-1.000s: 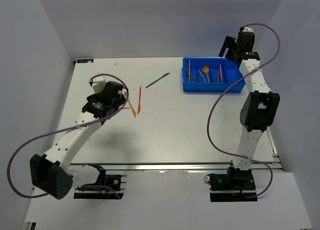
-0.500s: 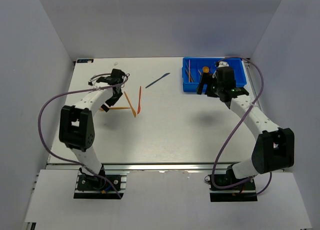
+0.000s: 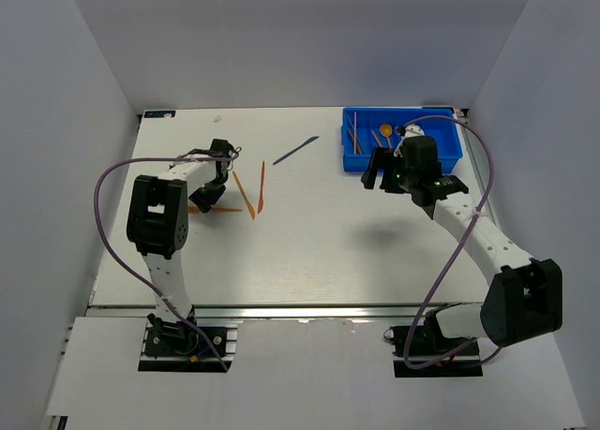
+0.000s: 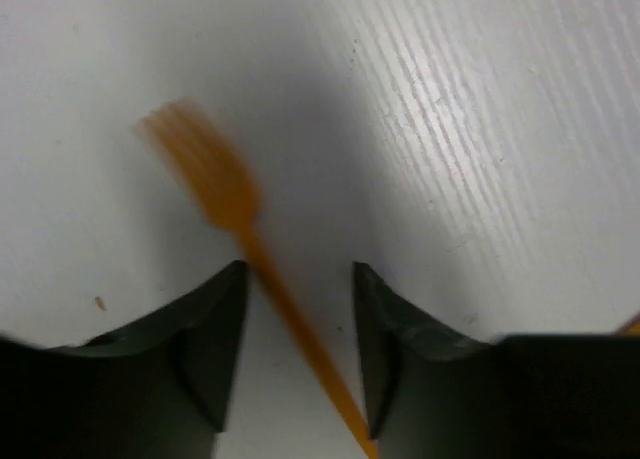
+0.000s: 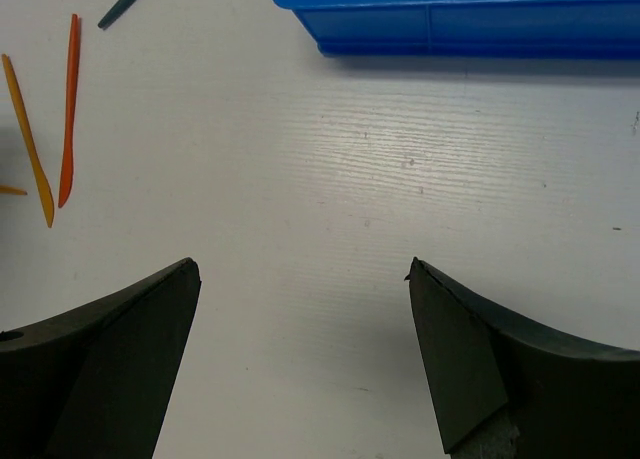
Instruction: Sort the eating utensils into containers
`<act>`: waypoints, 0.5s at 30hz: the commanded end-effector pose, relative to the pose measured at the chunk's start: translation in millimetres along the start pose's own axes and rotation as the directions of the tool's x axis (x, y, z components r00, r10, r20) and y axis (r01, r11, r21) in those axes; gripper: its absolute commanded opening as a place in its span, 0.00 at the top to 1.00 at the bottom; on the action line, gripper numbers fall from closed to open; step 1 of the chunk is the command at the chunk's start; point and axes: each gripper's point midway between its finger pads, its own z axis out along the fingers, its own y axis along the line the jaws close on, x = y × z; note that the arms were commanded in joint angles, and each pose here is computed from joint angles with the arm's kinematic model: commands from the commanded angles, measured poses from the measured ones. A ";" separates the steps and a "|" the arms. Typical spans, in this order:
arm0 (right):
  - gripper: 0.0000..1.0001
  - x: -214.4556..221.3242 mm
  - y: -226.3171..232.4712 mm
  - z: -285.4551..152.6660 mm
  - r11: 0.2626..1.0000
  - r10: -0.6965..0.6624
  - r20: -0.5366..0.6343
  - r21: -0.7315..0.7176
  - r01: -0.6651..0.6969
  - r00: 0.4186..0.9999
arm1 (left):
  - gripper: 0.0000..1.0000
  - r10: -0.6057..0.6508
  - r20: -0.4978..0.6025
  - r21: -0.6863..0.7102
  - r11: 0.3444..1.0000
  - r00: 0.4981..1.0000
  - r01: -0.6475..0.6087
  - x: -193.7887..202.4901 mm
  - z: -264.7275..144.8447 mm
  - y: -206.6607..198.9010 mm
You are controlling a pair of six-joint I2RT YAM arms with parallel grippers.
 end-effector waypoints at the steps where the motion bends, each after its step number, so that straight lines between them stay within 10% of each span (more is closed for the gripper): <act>1: 0.11 -9.3 9.8 -5.9 0.999 -0.021 0.045 -0.033 0.023 0.999 | 0.49 -0.098 -0.001 -0.006 0.995 0.995 0.098 8.5 17.6 3.9; 5: 0.11 -2.6 15.3 -6.3 0.999 -0.022 0.038 -0.047 0.024 0.999 | 0.99 -0.116 -0.015 -0.002 0.993 0.993 0.116 17.8 22.7 19.7; 12: 0.11 13.0 56.8 -8.1 0.982 -0.039 0.013 -0.187 0.041 0.999 | 1.00 -0.116 0.004 0.105 0.988 0.993 0.115 20.4 2.8 54.1; 15: 0.11 28.1 113.4 -24.0 0.855 0.017 -0.031 -0.518 -0.031 0.999 | 1.00 -0.045 0.028 0.329 0.944 0.999 0.033 13.7 -37.6 38.5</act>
